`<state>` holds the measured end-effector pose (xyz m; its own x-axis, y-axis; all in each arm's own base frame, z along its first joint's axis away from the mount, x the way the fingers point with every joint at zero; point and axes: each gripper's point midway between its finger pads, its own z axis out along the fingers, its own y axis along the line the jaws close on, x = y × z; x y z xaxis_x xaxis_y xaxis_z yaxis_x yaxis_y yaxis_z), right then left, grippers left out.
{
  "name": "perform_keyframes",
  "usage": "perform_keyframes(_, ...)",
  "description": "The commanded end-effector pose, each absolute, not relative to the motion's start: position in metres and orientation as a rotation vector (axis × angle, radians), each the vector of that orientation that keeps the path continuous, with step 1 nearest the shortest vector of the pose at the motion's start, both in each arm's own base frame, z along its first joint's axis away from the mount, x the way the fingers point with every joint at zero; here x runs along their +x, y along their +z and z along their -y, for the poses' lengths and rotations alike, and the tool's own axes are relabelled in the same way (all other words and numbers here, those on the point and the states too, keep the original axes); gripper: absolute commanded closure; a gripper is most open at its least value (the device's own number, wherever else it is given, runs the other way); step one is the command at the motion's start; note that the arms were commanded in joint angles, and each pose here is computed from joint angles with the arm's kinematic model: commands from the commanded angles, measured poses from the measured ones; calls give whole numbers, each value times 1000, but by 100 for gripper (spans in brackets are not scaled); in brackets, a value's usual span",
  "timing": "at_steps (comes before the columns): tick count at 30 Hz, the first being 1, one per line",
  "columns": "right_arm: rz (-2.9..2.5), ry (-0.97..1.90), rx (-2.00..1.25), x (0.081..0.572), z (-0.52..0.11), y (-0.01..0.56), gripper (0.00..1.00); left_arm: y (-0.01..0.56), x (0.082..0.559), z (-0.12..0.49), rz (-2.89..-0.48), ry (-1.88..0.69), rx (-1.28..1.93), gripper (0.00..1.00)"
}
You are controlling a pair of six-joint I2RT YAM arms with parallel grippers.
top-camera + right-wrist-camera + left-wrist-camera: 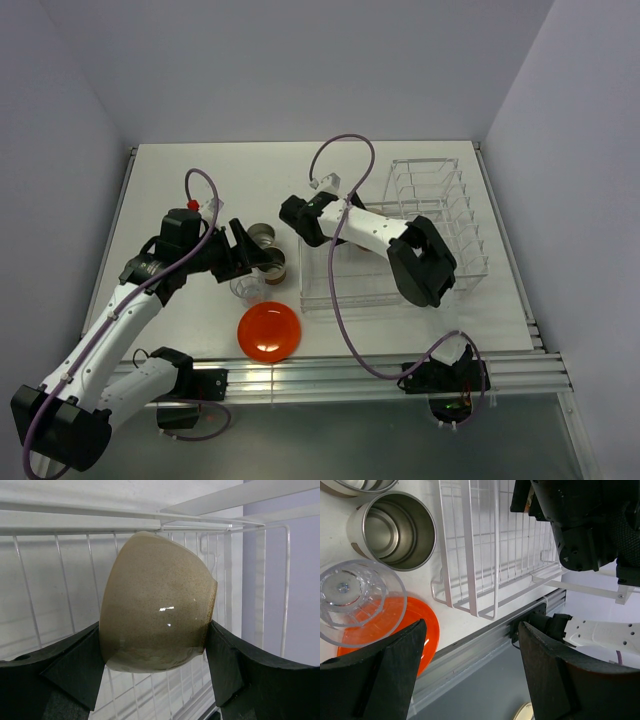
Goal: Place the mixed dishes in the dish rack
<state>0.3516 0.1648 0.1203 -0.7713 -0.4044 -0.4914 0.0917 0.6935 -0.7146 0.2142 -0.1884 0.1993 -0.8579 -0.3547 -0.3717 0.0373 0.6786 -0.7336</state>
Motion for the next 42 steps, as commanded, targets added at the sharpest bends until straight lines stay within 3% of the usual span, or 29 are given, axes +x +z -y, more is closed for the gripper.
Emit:
perform_keyframes(1,-2202,-1038,-226,359,-159,128,85,212,213,189,-2369,-1079,-194,20)
perform_keyframes(6,-2240,-982,-228,359,-164,126,73,214,214,188,-2366,-1073,-191,20)
perform_keyframes(11,-2274,-928,-231,359,-169,123,43,214,213,187,-2367,-1070,-194,20)
perform_keyframes(18,-2322,-885,-230,360,-170,113,15,214,211,186,-2367,-1064,-195,20)
perform_keyframes(24,-2352,-859,-253,358,-171,105,7,214,211,185,-2364,-1065,-196,19)
perform_keyframes(42,-2475,-495,-289,347,-203,99,4,204,211,168,-2398,-929,-255,19)
